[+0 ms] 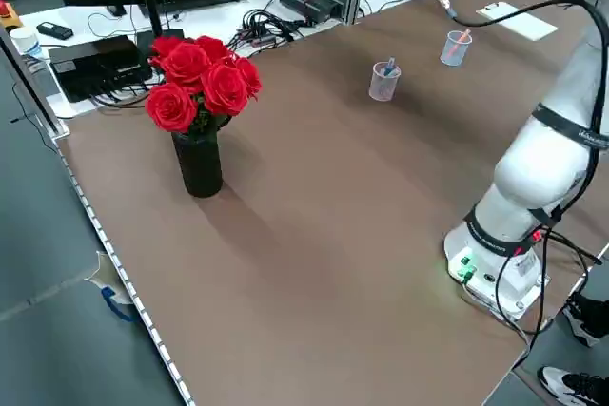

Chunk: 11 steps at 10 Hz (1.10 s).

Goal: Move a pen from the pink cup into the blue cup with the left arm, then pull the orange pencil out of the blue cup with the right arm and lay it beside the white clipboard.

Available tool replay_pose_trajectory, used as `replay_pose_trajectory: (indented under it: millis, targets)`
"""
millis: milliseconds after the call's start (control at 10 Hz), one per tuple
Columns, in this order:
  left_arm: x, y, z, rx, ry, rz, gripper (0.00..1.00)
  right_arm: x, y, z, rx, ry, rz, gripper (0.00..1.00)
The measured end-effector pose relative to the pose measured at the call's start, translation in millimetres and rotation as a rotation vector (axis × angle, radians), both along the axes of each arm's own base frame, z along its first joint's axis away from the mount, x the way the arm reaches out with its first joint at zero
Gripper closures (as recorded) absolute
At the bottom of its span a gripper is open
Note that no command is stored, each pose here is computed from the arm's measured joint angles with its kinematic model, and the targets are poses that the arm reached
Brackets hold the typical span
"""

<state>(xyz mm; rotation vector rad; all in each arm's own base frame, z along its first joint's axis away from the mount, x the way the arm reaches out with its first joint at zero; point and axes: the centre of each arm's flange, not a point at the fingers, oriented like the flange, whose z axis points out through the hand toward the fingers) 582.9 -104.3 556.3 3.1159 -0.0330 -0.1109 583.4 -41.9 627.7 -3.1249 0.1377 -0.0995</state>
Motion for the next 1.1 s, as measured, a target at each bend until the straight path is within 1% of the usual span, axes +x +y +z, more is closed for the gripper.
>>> replay_pose_trajectory:
  millis: [100, 300, 500, 800, 1100]
  targets:
    - [6, -24, -15, -0.007, 0.005, -0.006, 0.00, 0, 0, 0, 0.000, 0.000, 0.000, 0.00]
    - [12, -70, -47, -0.009, 0.020, 0.038, 0.00, 0, 0, 0, 0.000, 0.000, 0.001, 0.00]
    - [14, -120, -83, 0.043, 0.012, 0.103, 0.00, 0, 0, -1, 0.000, 0.001, 0.001, 0.00]
    - [7, -197, -149, 0.130, -0.040, 0.181, 0.00, 0, -2, -2, 0.000, 0.005, -0.002, 0.00]
    - [-1, -238, -196, 0.176, -0.077, 0.196, 0.01, -1, -5, -2, 0.000, 0.009, -0.008, 0.00]
